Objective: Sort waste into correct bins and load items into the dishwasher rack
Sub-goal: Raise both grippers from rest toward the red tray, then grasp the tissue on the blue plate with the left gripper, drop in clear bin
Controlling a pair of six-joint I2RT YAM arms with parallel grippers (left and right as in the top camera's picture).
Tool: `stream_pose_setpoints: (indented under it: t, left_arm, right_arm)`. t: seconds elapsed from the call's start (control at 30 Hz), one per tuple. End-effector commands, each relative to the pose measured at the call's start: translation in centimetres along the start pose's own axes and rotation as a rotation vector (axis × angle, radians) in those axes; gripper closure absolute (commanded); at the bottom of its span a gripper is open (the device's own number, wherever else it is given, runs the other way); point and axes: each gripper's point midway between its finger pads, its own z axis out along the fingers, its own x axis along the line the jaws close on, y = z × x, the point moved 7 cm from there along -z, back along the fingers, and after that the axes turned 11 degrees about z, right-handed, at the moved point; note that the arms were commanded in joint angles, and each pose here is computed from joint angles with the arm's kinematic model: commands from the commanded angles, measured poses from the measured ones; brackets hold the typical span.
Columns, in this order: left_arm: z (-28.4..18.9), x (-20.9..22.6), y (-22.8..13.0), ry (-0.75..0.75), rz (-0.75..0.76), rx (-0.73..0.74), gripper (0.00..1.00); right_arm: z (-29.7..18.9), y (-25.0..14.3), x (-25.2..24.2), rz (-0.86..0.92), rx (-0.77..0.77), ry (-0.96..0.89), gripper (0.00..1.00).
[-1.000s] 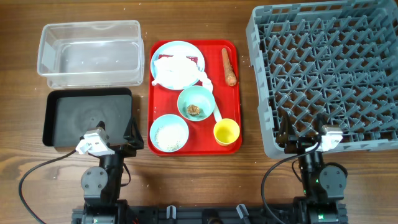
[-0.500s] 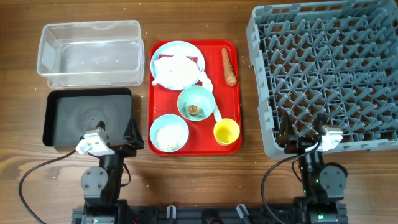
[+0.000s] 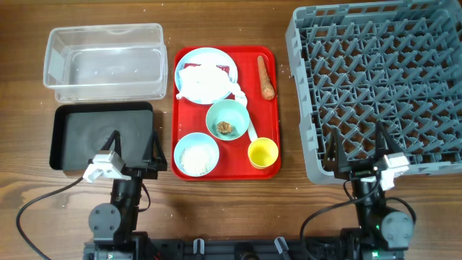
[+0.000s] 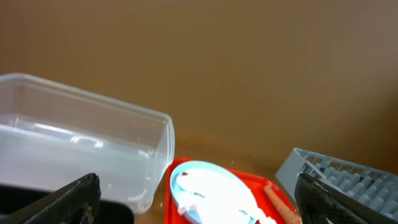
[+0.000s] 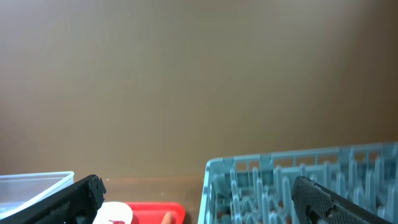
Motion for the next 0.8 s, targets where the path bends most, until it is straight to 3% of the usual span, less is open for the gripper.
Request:
stream_pose_setpoints:
  t: [0.0,0.13,0.2,0.4,0.5,0.63,0.73,0.77]
  left_arm:
    - [-0.5,-1.2,5.0,-0.037,0.097,-0.11,0.0]
    - [-0.1,-2.1,9.9,-0.039,0.156,-0.155,0.0]
    - [1.3,-2.5,12.3,-0.034,0.154,-0.107,0.0]
    - [11.3,-4.0,18.7,-0.077,0.17,0.273,0.0]
    - [16.8,-5.6,19.5,-0.114,0.185,0.495,0.0]
    - [25.1,-8.9,14.7,-0.137,0.278,0.852,0.0]
    - [28.2,-10.1,7.2,-0.15,0.309,1.064,0.0]
    - [29.2,-10.7,3.1,-0.171,0.313,1.147,0.0]
  right_arm:
    - [0.1,4.3,1.6,-0.134,-0.088,0.036,0.0]
    - [1.3,7.9,2.3,-0.198,-0.112,0.006,0.0]
    - [2.6,9.5,2.7,-0.208,-0.094,0.002,0.0]
    - [9.1,12.3,3.4,-0.171,0.191,-0.013,0.0]
    - [11.4,12.8,3.7,-0.144,0.313,-0.003,0.0]
    - [13.5,11.1,3.1,-0.106,0.506,-0.028,0.0]
    - [13.9,8.0,2.4,-0.062,0.656,-0.019,0.0]
    - [14.2,6.6,2.3,-0.036,0.714,-0.001,0.0]
